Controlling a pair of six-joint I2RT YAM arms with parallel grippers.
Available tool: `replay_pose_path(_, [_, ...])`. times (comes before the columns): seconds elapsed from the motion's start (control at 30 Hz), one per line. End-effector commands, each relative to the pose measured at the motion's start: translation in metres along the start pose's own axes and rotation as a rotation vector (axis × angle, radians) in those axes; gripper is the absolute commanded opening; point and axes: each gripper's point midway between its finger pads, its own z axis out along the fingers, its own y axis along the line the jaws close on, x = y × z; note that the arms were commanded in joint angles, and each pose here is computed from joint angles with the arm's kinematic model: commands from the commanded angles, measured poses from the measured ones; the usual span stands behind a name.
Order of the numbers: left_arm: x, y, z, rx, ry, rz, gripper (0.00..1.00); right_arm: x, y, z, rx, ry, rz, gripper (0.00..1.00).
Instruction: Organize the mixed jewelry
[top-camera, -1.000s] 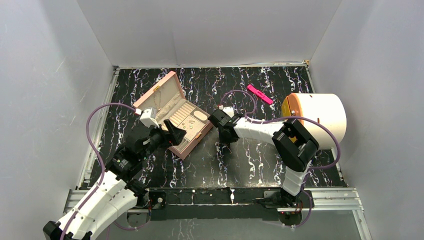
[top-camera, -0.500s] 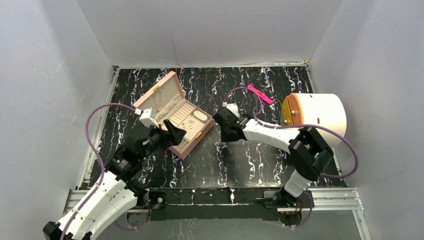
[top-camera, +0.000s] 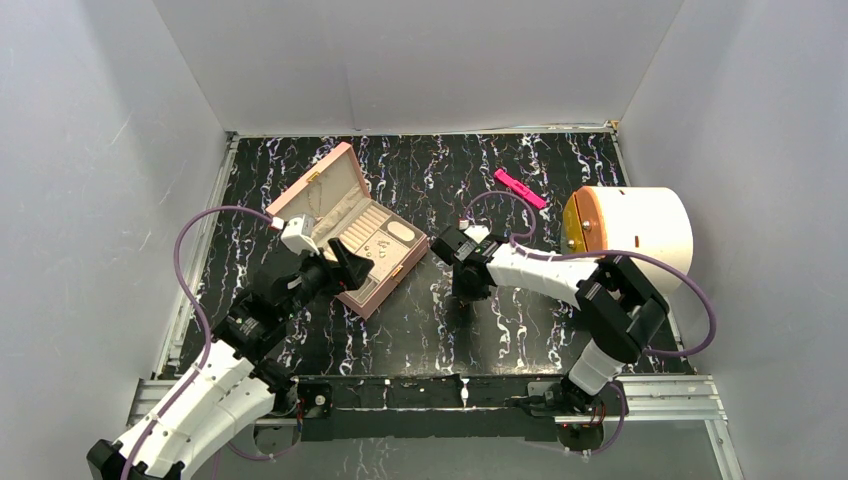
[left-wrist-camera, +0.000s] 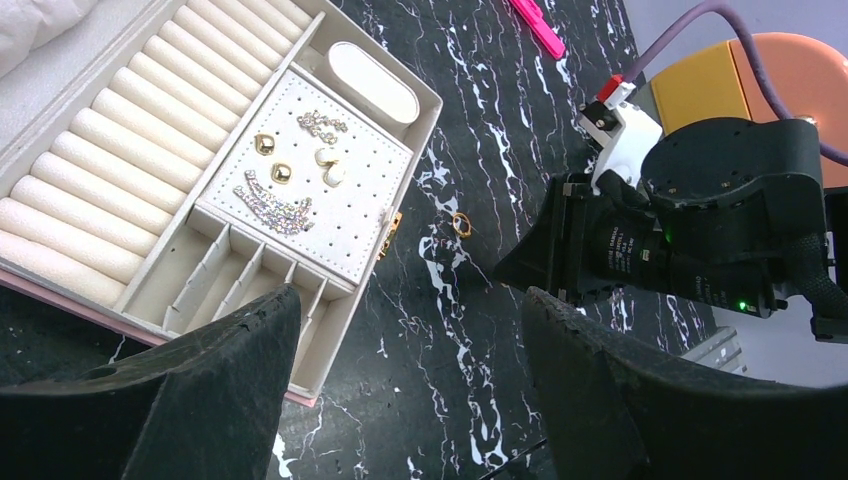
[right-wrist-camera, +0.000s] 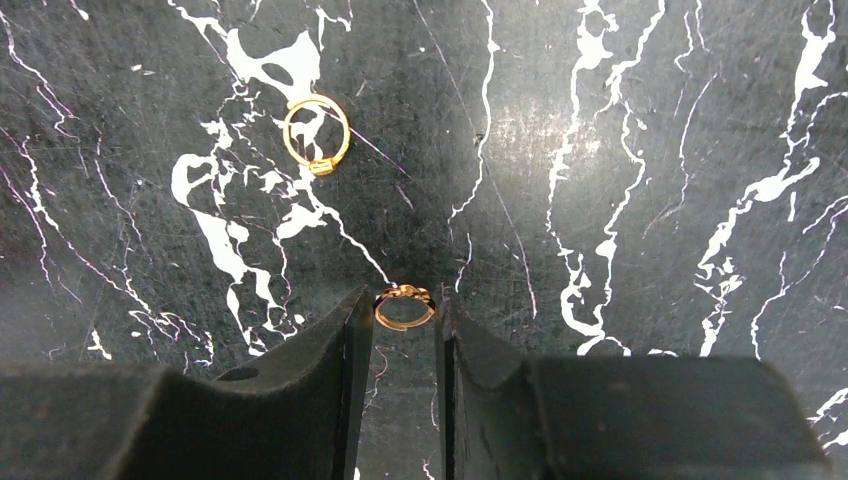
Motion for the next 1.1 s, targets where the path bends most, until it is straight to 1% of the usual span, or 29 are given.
replay_pose_path(0.0, [-0.002,-0.004,0.002,0.018,-0.009,-0.005,0.78,0.006,-0.003,0.000,0.039,0.023,0.047,0.37])
replay_pose_path(0.13, [-0.002,-0.004,0.001,0.017,-0.011,-0.001,0.78,0.010,-0.003,0.006,0.055,0.045,0.050,0.38])
replay_pose_path(0.33, [-0.002,-0.001,0.000,0.005,-0.010,0.007,0.78,0.009,0.003,0.007,0.031,0.048,0.057,0.37])
replay_pose_path(0.5, [-0.001,-0.001,0.001,0.005,-0.010,0.005,0.78,0.006,0.004,0.002,0.019,0.037,0.061,0.47])
replay_pose_path(0.6, [0.000,0.000,0.002,0.003,-0.006,0.006,0.78,0.000,0.005,-0.003,0.003,0.009,0.049,0.49])
replay_pose_path(0.67, [0.000,0.000,0.002,0.000,-0.004,0.006,0.78,-0.006,0.006,-0.007,-0.019,-0.017,0.004,0.45])
replay_pose_path(0.8, [0.001,0.001,0.002,0.000,-0.002,0.006,0.78,-0.011,0.000,-0.010,-0.005,-0.047,-0.059,0.37])
replay_pose_path(0.9, [0.002,0.002,0.003,-0.003,0.000,0.006,0.78,-0.009,-0.002,-0.009,-0.012,-0.041,-0.097,0.33])
replay_pose_path(1.07, [0.003,0.002,0.003,-0.001,0.002,0.003,0.78,-0.006,-0.006,-0.003,-0.004,-0.016,-0.140,0.32])
